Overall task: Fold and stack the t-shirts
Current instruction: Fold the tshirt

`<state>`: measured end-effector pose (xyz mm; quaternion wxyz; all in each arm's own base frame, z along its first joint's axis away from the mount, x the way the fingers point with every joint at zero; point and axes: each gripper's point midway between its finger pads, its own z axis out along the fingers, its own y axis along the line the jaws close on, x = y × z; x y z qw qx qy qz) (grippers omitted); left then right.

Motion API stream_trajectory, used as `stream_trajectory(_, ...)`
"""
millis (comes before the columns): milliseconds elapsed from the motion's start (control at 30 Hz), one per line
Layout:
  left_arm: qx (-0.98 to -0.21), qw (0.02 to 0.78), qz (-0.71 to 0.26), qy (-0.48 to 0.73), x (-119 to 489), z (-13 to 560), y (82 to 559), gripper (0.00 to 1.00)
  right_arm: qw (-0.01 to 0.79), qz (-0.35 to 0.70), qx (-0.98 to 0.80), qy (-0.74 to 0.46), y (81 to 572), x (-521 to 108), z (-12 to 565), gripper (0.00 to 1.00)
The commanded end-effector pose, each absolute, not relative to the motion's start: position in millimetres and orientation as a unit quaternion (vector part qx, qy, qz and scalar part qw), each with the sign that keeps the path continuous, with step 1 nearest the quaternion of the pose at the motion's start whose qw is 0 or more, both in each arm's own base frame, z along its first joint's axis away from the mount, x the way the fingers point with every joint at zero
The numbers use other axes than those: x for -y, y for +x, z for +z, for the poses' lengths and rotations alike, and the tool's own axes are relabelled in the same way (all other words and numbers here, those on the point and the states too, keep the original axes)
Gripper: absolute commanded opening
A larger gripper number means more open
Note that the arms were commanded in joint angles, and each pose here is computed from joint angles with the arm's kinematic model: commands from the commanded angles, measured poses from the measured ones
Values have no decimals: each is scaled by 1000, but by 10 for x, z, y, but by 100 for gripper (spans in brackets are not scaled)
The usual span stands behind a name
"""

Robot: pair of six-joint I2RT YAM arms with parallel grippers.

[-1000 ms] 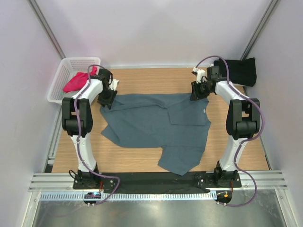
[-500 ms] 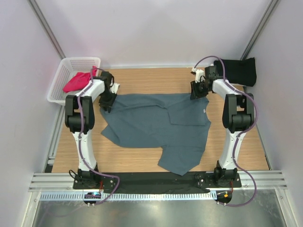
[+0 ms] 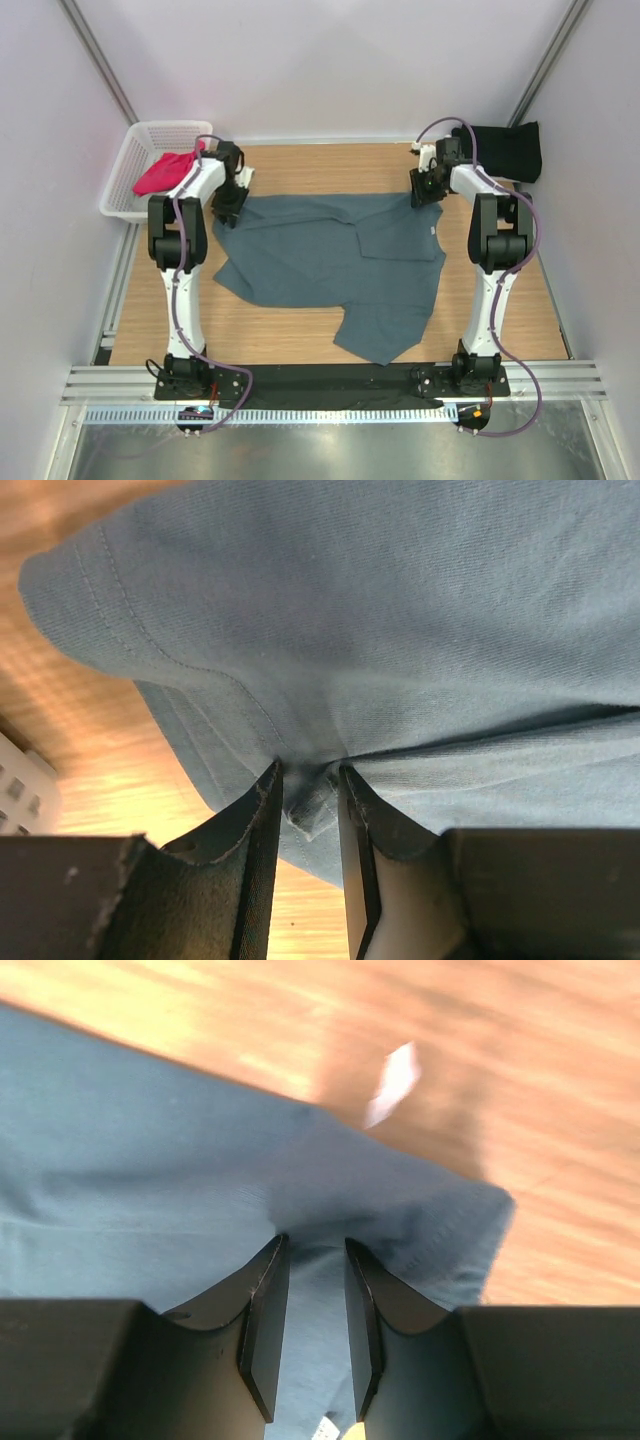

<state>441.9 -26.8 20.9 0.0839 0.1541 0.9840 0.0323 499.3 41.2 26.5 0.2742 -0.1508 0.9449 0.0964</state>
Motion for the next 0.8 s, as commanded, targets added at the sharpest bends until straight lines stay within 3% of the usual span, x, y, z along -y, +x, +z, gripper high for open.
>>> stream_trajectory(0, -984, 90, 41, 148, 213, 145, 4561, 31, 299, 52, -944, -129, 5255, -127, 305, 35)
stream_trajectory(367, -975, 146, 61, 155, 249, 218, 5105, 32, 331, 34, -934, -128, 5713, -58, 315, 36)
stream_trajectory(567, -958, 235, 44, 161, 425, 766, 5457, 33, 351, 31, -927, -131, 5816, -64, 468, 36)
stream_trajectory(767, -938, 305, -46, 160, 785, 1453, 5448, 36, 374, 64, -916, -133, 5708, -208, 925, 36)
